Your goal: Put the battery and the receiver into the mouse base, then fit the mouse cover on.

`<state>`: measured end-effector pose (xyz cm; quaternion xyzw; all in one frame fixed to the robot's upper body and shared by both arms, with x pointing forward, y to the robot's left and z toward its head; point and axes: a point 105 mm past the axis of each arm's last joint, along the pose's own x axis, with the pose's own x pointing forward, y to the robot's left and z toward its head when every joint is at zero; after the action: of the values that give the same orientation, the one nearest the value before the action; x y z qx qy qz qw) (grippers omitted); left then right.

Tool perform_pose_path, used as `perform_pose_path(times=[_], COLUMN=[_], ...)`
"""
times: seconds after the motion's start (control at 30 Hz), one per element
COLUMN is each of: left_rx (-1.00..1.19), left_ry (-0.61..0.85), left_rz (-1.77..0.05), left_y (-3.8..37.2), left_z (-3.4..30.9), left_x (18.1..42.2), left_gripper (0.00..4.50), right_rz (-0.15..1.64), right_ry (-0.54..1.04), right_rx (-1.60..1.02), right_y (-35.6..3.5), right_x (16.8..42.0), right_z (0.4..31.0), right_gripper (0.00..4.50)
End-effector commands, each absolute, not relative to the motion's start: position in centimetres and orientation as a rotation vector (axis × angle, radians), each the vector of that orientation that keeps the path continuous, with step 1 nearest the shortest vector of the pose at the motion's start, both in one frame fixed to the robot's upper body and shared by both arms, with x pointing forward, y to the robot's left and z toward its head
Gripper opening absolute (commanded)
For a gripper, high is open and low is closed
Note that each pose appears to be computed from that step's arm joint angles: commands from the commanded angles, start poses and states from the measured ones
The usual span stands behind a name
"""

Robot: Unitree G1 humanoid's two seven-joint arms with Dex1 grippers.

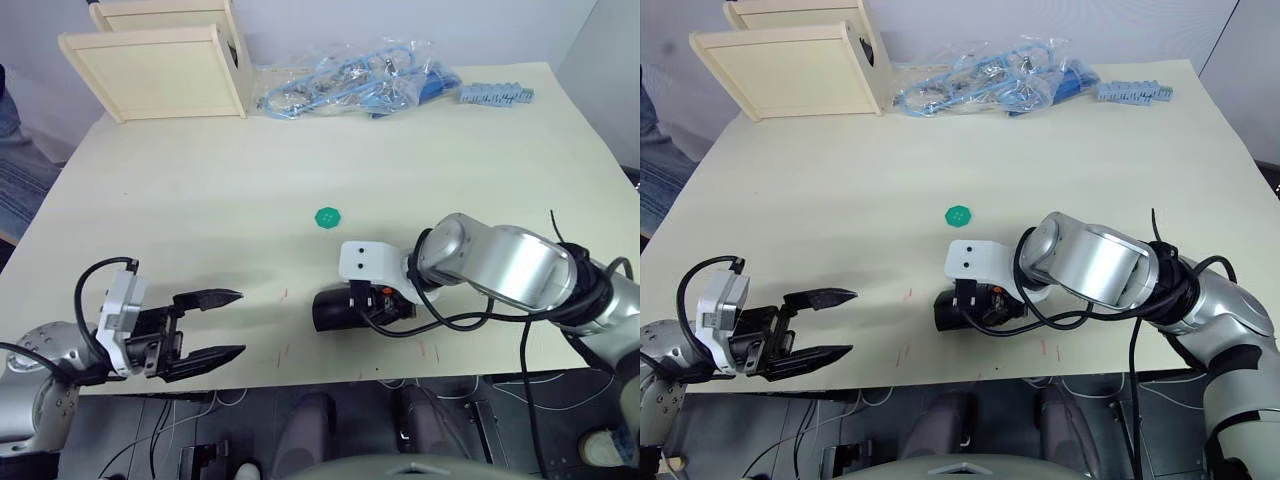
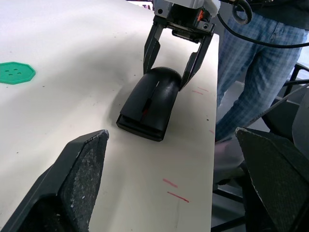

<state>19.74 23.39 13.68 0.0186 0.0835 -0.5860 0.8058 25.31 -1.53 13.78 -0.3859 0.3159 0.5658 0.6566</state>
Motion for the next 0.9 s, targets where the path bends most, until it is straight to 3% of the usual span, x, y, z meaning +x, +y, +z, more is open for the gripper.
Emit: perform_pose_path(times=[0.03, 0.9], left_rx=[0.081, 0.077], left_ry=[0.161, 0.161], left_rz=[-1.252, -1.242], left_y=[23.69, 23.6], left_z=[14.44, 14.22], left_x=[19.54, 19.28], left_gripper=[4.5, 4.5], right_rz=[1.297, 1.321], right_ry=[0.715, 0.716], right_rx=[-0.876, -0.9], right_y=[-1.33, -1.04], right_x=[25.08, 24.97], right_z=[13.73, 12.99], right_gripper=[2.49, 2.49])
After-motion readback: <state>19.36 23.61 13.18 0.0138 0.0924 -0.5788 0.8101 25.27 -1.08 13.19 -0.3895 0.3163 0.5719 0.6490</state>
